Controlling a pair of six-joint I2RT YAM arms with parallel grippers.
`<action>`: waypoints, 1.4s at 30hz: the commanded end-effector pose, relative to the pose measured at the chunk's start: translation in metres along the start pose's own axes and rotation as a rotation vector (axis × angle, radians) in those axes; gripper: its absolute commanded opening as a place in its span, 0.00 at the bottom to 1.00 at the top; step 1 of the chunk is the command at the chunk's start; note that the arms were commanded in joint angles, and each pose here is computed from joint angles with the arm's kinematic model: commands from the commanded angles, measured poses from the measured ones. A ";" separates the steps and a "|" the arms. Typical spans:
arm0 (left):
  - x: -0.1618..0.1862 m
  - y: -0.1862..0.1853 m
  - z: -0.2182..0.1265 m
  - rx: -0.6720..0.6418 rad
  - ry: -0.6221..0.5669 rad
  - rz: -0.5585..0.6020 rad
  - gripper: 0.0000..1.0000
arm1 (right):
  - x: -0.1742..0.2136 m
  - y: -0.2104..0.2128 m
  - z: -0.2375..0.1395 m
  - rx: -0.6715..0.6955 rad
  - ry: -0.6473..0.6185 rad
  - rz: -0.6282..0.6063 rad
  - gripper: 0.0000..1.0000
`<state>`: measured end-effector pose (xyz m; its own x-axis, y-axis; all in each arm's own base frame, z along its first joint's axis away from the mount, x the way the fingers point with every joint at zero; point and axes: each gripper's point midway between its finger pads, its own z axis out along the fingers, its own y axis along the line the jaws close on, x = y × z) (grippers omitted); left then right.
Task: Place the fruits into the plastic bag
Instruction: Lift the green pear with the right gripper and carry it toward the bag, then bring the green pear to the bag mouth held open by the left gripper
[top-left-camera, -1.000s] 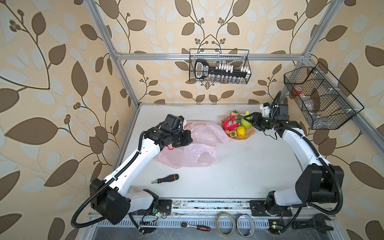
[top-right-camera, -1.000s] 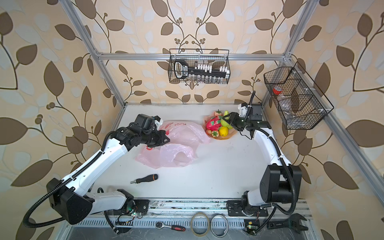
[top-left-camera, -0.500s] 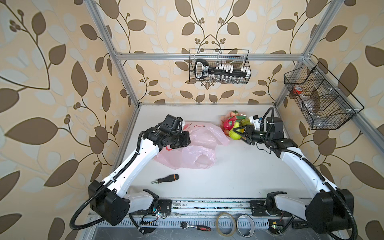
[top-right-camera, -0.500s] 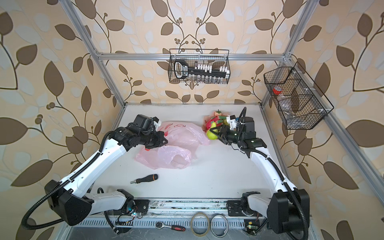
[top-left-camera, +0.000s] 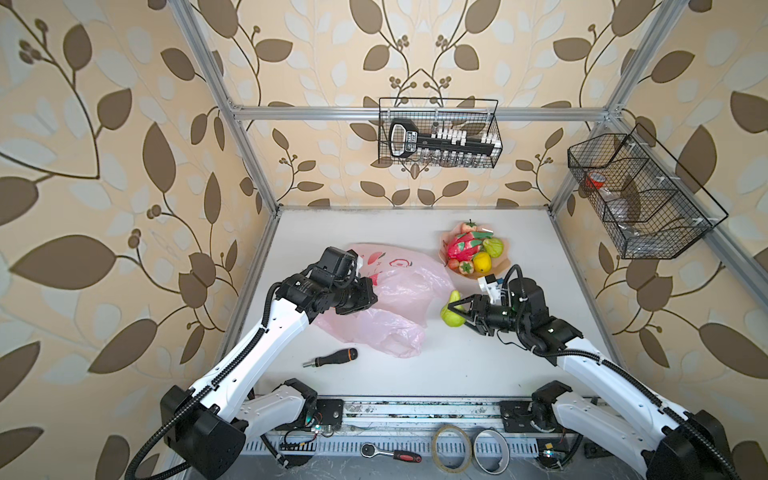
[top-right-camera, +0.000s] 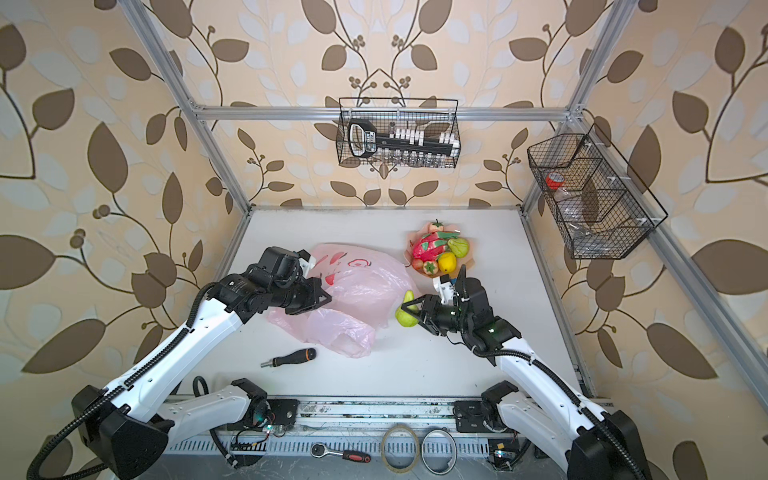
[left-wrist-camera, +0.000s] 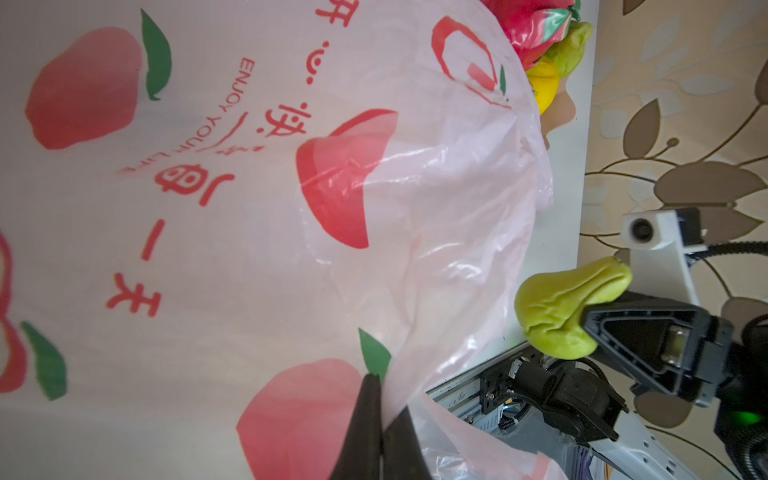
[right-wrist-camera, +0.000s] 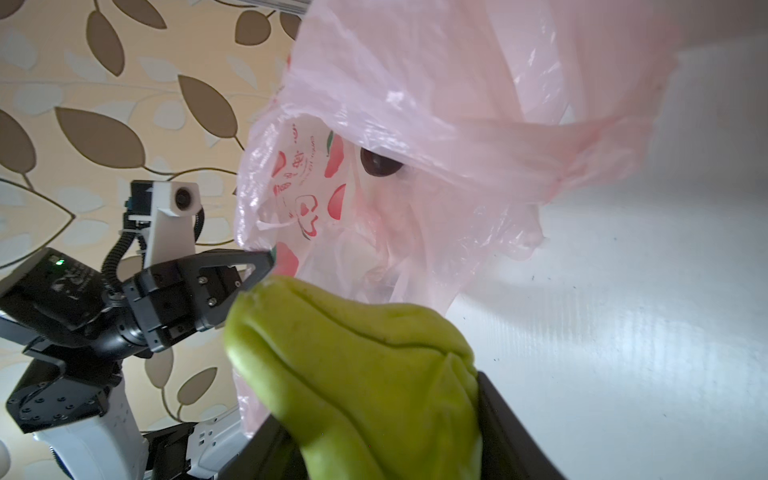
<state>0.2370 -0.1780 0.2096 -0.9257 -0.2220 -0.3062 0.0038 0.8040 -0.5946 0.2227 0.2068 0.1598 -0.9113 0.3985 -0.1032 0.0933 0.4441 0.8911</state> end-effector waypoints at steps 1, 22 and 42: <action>-0.001 -0.008 -0.015 0.032 -0.033 0.007 0.00 | -0.001 0.001 0.000 -0.025 -0.048 0.036 0.26; 0.002 -0.018 -0.014 0.096 -0.017 -0.033 0.00 | 0.017 -0.009 0.020 -0.064 0.002 0.083 0.26; 0.001 -0.021 -0.008 0.107 -0.002 -0.024 0.00 | 0.008 0.006 0.052 -0.129 0.031 0.122 0.24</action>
<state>0.2337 -0.1864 0.2211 -0.9247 -0.2590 -0.2792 -0.0094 0.7484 -0.6631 0.2275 0.2441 0.1236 -0.9110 0.4118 0.0218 0.1781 0.3450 0.9215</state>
